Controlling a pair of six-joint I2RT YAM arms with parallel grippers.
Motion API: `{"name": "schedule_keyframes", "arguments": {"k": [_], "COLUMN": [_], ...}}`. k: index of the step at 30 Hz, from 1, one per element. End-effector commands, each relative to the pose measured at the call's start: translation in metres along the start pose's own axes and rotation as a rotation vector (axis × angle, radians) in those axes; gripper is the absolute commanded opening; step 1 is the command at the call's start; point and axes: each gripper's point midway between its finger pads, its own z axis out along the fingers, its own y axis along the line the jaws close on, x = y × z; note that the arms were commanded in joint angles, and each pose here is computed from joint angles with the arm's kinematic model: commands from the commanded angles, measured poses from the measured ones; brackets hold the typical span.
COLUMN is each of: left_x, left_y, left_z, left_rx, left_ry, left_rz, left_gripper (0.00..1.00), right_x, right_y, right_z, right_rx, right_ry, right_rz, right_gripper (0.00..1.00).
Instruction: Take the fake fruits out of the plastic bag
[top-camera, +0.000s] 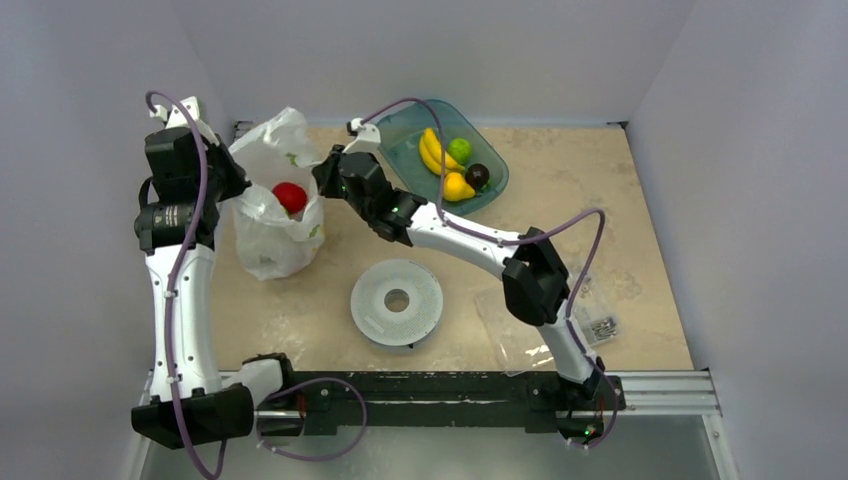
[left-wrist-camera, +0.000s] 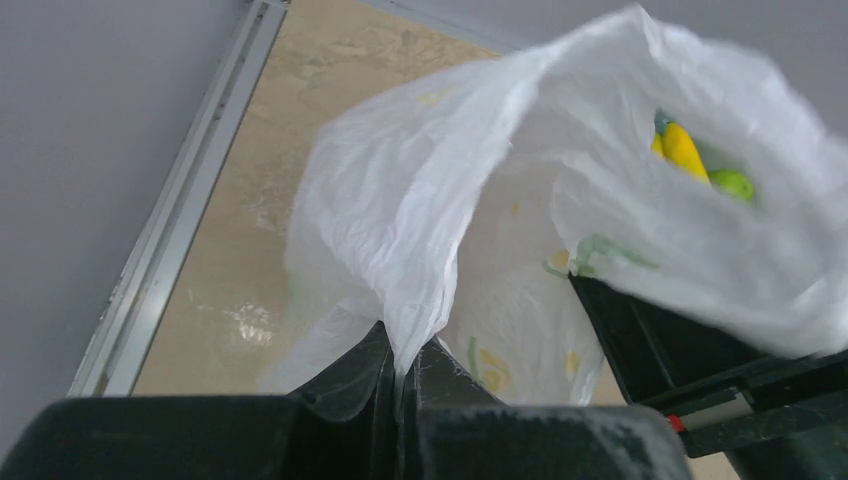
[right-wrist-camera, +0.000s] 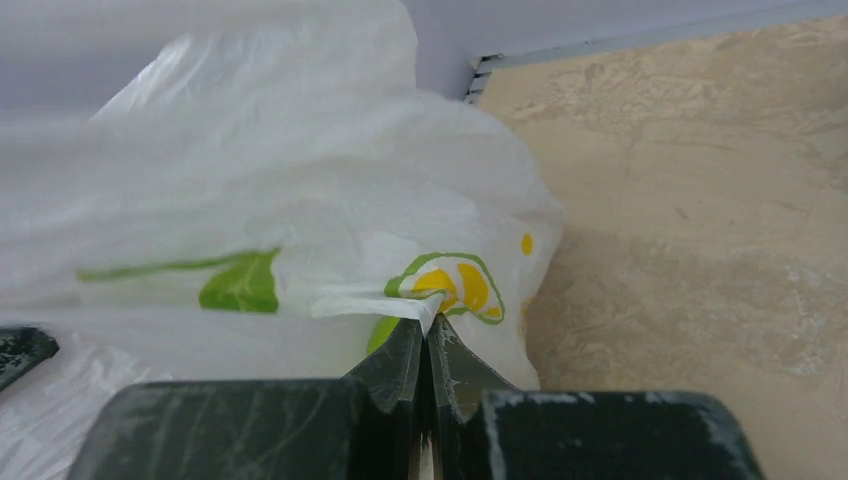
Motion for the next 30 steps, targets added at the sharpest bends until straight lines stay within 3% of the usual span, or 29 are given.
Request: {"name": "schedule_keyframes", "arguments": {"k": [1, 10, 13, 16, 18, 20, 25, 28, 30], "left_x": [-0.005, 0.083, 0.101, 0.118, 0.129, 0.14, 0.168, 0.18, 0.192], "left_y": [-0.032, -0.027, -0.026, -0.028, -0.036, -0.037, -0.041, -0.041, -0.035], "left_z": [-0.008, -0.006, -0.013, -0.026, -0.039, -0.053, -0.08, -0.094, -0.103], "left_rx": [0.179, 0.252, 0.255, 0.268, 0.315, 0.328, 0.377, 0.382, 0.355], "left_ry": [-0.012, 0.148, 0.199, 0.239, 0.252, 0.251, 0.257, 0.276, 0.28], "left_rz": [-0.028, 0.007, -0.007, -0.061, -0.092, -0.116, -0.158, -0.176, -0.186], "left_gripper": [0.0, 0.0, 0.0, 0.32, 0.76, 0.98, 0.99, 0.83, 0.79], "right_x": [-0.028, 0.06, 0.074, 0.092, 0.098, 0.102, 0.108, 0.103, 0.098], "right_y": [0.036, -0.021, -0.041, -0.059, -0.064, -0.065, -0.07, -0.066, -0.059], "right_z": [-0.019, -0.058, -0.083, -0.109, -0.12, -0.127, -0.13, -0.136, -0.141], "right_rx": [-0.091, -0.087, -0.034, 0.019, 0.038, 0.046, 0.091, 0.075, 0.048], "right_ry": [-0.041, 0.039, -0.002, -0.014, -0.019, -0.018, 0.034, 0.055, 0.083], "right_rz": [0.052, 0.153, 0.171, 0.171, 0.18, 0.171, 0.109, 0.063, -0.005], "right_gripper": [0.0, 0.0, 0.0, 0.0, 0.03, 0.08, 0.3, 0.46, 0.56]}}
